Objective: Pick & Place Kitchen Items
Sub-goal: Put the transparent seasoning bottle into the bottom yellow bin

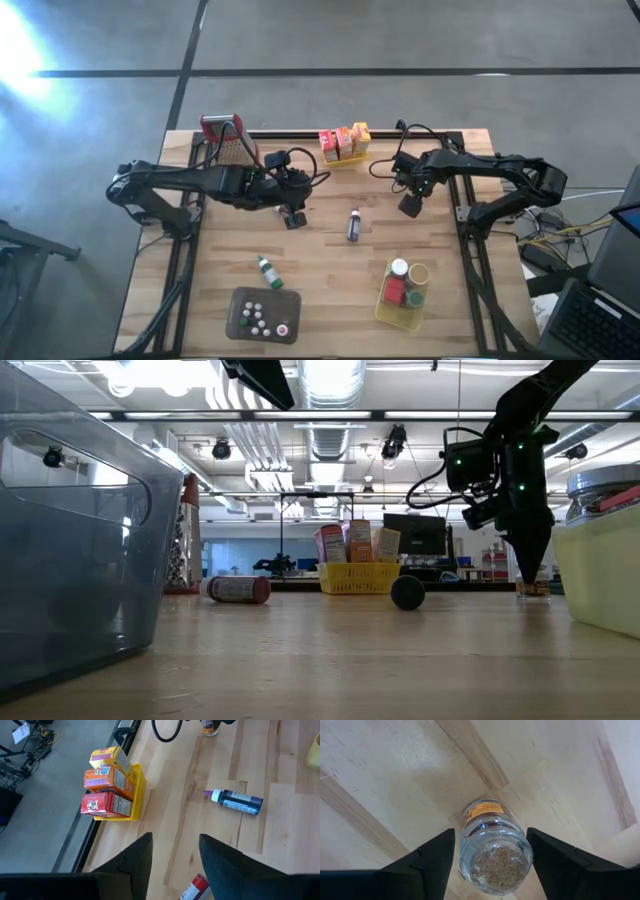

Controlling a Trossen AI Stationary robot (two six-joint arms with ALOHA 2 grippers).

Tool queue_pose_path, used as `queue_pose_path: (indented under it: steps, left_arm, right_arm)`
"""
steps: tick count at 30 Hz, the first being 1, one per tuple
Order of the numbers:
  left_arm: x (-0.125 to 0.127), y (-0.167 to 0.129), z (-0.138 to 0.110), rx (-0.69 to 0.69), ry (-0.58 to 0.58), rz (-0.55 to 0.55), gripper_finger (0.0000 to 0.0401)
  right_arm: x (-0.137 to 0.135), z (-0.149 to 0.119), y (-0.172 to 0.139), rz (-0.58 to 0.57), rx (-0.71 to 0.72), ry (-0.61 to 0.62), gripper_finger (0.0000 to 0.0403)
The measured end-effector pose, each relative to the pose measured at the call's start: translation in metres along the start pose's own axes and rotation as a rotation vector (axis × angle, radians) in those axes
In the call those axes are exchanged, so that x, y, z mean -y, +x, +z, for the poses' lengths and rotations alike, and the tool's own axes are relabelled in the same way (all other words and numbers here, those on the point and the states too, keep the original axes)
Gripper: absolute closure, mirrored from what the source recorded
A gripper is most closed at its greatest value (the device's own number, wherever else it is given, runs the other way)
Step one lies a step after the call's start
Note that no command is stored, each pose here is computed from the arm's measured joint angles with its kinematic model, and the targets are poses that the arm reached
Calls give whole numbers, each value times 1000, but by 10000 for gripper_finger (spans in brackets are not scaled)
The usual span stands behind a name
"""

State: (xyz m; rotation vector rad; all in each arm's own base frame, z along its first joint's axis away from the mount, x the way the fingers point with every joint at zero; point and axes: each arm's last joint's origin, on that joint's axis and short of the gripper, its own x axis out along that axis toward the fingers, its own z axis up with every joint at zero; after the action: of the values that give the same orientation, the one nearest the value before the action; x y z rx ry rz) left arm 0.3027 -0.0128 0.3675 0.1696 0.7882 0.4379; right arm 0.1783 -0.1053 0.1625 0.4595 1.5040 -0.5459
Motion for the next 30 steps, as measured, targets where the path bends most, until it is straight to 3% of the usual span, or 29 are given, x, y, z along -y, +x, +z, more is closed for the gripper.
queue_pose_path:
  steps: [10,23,30]
  left_arm:
    - [0,0,0,0,0,0,233]
    - [0,0,0,0,0,0,233]
    - [0,0,0,0,0,0,233]
  right_arm:
    - [0,0,0,-7,0,4,142]
    - [2,0,-1,-27,2,16,221]
    - [-1,-1,-4,69,-28,-3,208]
